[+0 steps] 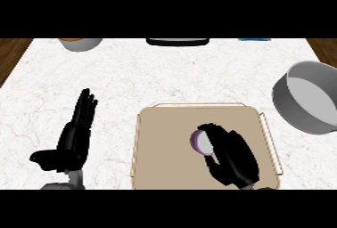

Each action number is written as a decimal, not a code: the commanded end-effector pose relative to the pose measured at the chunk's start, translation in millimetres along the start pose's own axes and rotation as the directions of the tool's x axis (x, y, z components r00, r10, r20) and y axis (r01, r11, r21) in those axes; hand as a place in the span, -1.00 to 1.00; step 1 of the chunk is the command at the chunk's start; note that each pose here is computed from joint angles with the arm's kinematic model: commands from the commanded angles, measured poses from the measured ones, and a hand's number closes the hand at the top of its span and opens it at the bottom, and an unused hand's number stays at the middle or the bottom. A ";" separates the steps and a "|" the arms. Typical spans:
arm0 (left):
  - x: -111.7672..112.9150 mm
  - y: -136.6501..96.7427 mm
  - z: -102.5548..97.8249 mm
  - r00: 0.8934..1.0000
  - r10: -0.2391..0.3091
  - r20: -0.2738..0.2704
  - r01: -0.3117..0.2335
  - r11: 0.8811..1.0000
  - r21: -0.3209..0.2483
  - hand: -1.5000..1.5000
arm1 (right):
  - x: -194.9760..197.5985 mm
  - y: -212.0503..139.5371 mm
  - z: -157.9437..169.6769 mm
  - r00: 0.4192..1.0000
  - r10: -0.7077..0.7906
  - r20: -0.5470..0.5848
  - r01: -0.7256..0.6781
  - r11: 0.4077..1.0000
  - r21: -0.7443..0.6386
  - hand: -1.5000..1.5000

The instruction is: Pick the can from the tray and place it in the pot

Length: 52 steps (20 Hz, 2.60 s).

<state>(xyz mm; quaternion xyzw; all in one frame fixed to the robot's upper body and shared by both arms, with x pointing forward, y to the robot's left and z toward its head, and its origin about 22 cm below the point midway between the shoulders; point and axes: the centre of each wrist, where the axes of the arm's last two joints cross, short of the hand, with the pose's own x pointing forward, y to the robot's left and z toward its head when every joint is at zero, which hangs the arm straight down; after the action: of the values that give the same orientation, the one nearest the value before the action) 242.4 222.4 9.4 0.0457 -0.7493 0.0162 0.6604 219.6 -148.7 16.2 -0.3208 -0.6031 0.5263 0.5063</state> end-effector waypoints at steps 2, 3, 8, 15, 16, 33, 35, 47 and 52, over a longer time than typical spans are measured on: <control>8.6 19.9 2.5 1.000 -0.008 -0.004 0.008 1.000 -0.003 0.00 | 7.6 -9.0 22.1 0.998 0.058 -0.022 -0.057 0.997 0.047 1.00; -1.1 9.4 13.0 1.000 -0.006 -0.003 0.006 1.000 0.013 0.00 | 22.9 -20.4 32.0 0.999 0.047 -0.019 -0.047 0.999 -0.009 1.00; -14.3 7.5 -0.7 1.000 -0.013 -0.002 0.013 1.000 0.021 0.00 | 43.7 -66.4 60.7 0.999 0.012 0.031 -0.005 0.974 -0.228 1.00; 2.2 0.8 -9.2 1.000 -0.020 0.001 0.020 1.000 0.020 0.00 | 61.4 -105.5 90.6 0.992 0.071 -0.103 -0.107 0.909 -0.402 1.00; -3.2 3.9 -1.2 1.000 0.002 0.006 -0.002 1.000 0.009 0.00 | 52.2 -109.7 97.5 0.990 0.058 -0.132 -0.109 0.902 -0.418 1.00; -7.8 3.7 14.1 1.000 -0.001 0.014 0.000 1.000 0.013 0.00 | -87.7 -168.8 73.7 0.920 -0.025 -0.390 -0.185 0.852 -0.490 1.00; -13.1 11.8 2.3 1.000 0.001 0.012 -0.001 1.000 -0.004 0.00 | -104.3 -175.9 68.7 0.916 -0.031 -0.399 -0.187 0.848 -0.496 1.00; -5.2 -5.6 -9.3 1.000 -0.002 0.003 0.002 1.000 -0.008 0.00 | -221.9 -183.3 51.0 0.898 -0.049 -0.436 -0.126 0.923 -0.364 1.00; -7.9 -10.1 -0.5 1.000 -0.007 0.004 0.007 1.000 -0.016 0.00 | -264.0 -156.9 48.4 0.879 -0.038 -0.476 -0.105 0.957 -0.272 1.00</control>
<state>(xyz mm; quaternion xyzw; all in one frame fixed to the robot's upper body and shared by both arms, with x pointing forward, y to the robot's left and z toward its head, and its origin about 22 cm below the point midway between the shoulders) 246.5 223.2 4.7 0.0438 -0.7511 0.0154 0.6586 262.2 -424.2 119.1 -0.5320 -0.5450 0.3316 0.5567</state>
